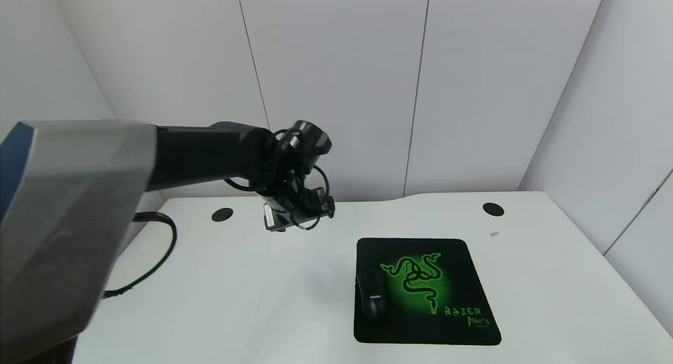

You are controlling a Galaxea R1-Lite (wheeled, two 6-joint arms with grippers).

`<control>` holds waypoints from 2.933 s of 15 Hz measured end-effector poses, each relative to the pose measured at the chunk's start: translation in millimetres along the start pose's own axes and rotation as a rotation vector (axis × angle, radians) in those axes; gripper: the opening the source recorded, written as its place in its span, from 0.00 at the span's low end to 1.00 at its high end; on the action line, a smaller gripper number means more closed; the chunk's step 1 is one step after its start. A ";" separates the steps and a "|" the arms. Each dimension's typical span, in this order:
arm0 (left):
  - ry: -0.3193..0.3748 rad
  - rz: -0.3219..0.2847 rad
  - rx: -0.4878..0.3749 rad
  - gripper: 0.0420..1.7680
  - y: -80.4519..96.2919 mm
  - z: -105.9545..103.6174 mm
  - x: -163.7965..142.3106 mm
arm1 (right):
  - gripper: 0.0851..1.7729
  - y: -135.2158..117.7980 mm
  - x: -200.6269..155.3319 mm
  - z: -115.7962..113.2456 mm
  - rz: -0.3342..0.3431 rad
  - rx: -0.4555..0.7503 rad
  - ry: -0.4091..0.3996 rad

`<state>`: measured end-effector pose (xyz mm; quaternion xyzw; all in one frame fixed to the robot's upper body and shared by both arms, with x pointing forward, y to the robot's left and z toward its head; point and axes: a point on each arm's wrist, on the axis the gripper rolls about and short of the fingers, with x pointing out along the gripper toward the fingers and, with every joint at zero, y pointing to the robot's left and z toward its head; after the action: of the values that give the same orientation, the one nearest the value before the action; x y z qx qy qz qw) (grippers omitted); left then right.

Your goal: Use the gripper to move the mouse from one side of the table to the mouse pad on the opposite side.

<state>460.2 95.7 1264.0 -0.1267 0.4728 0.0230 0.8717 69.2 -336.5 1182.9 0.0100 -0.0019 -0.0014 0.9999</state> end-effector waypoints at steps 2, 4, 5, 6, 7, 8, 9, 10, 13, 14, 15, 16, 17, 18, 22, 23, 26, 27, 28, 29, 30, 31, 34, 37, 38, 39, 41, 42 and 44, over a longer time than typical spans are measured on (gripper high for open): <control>-0.077 0.045 -0.099 0.96 58.3 41.9 -19.2 | 0.96 0.0 0.0 0.0 0.000 0.000 0.000; -0.094 0.039 -0.102 0.96 62.9 45.5 -24.4 | 0.96 0.0 0.0 0.0 -0.001 0.000 0.000; -0.094 0.039 -0.102 0.96 62.9 45.5 -24.4 | 0.96 0.0 0.0 0.0 -0.001 0.000 0.000; -0.094 0.039 -0.102 0.96 62.9 45.5 -24.4 | 0.96 0.0 0.0 0.0 -0.001 0.000 0.000; -0.094 0.039 -0.102 0.96 62.9 45.5 -24.4 | 0.96 0.0 0.0 0.0 -0.001 0.000 0.000; -0.094 0.039 -0.102 0.96 62.9 45.5 -24.4 | 0.96 0.0 0.0 0.0 -0.001 0.000 0.000; -0.094 0.039 -0.102 0.96 62.9 45.5 -24.4 | 0.96 0.0 0.0 0.0 -0.001 0.000 0.000; -0.094 0.039 -0.102 0.96 62.9 45.5 -24.4 | 0.96 0.0 0.0 0.0 -0.001 0.000 0.000; -0.097 0.038 -0.102 0.96 63.1 45.9 -24.9 | 0.96 0.0 0.0 0.0 -0.001 0.000 0.000; -0.097 0.038 -0.102 0.96 63.1 45.9 -24.9 | 0.96 0.0 0.0 0.0 -0.001 0.000 0.000; -0.097 0.038 -0.102 0.96 63.1 45.9 -24.9 | 0.96 0.0 0.0 0.0 -0.001 0.000 0.000; -0.097 0.038 -0.102 0.96 63.1 45.9 -24.9 | 0.96 0.0 0.0 0.0 -0.001 0.000 0.000; -0.097 0.038 -0.102 0.96 63.1 45.9 -24.9 | 0.96 0.0 0.0 0.0 -0.001 0.000 0.000; -0.097 0.038 -0.102 0.96 63.1 45.9 -24.9 | 0.96 0.0 0.0 0.0 -0.001 0.000 0.000; -0.274 0.028 -0.074 0.96 122.8 58.2 -32.7 | 0.96 0.0 0.0 0.0 -0.002 0.000 0.000; -0.416 0.065 -0.102 0.96 222.6 57.3 -74.0 | 0.96 0.0 0.0 0.0 0.001 0.000 0.000; -0.740 -0.006 -0.002 0.97 288.8 -41.5 -197.9 | 0.96 0.0 0.0 0.0 0.001 0.000 0.000; -0.759 -0.025 0.020 0.97 287.1 -54.9 -204.3 | 0.96 0.0 0.0 0.0 0.001 0.000 0.000; -0.782 -0.041 0.043 0.97 285.2 -67.2 -210.9 | 0.96 0.0 0.0 0.0 0.001 0.000 0.000; -0.808 -0.050 0.067 0.97 283.5 -80.2 -217.8 | 0.96 0.0 0.0 0.0 0.000 0.000 0.000; -0.834 -0.052 0.085 0.97 282.1 -91.9 -223.8 | 0.96 0.0 0.0 0.0 0.001 0.000 0.000; -0.861 -0.058 0.101 0.97 280.4 -103.9 -229.9 | 0.96 0.0 0.0 0.0 0.000 0.000 0.000; -0.921 -0.077 0.141 0.97 277.1 -136.2 -241.0 | 0.96 0.0 0.0 0.0 0.000 0.000 0.000; -0.948 -0.101 0.165 0.97 275.9 -153.0 -244.4 | 0.96 0.0 0.0 0.0 0.000 0.000 0.000; -0.948 -0.101 0.165 0.97 275.9 -153.0 -244.4 | 0.96 0.0 0.0 0.0 0.000 0.000 0.000; -0.948 -0.101 0.165 0.97 275.9 -153.0 -244.4 | 0.96 0.0 0.0 0.0 0.000 0.000 0.000; -0.949 -0.102 0.166 0.97 275.8 -153.7 -244.4 | 0.96 0.0 0.0 0.0 0.000 0.000 0.000; -0.949 -0.102 0.166 0.97 275.8 -153.7 -244.4 | 0.96 0.0 0.0 0.0 0.000 0.000 0.000; -0.978 -0.122 0.187 0.97 274.9 -168.5 -247.1 | 0.96 0.0 0.0 0.0 0.001 0.000 0.000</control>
<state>142.0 340.3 1326.7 -0.0498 0.0004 -0.0139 0.9987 69.2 -336.5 1182.9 0.0100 -0.0017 -0.0009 0.9999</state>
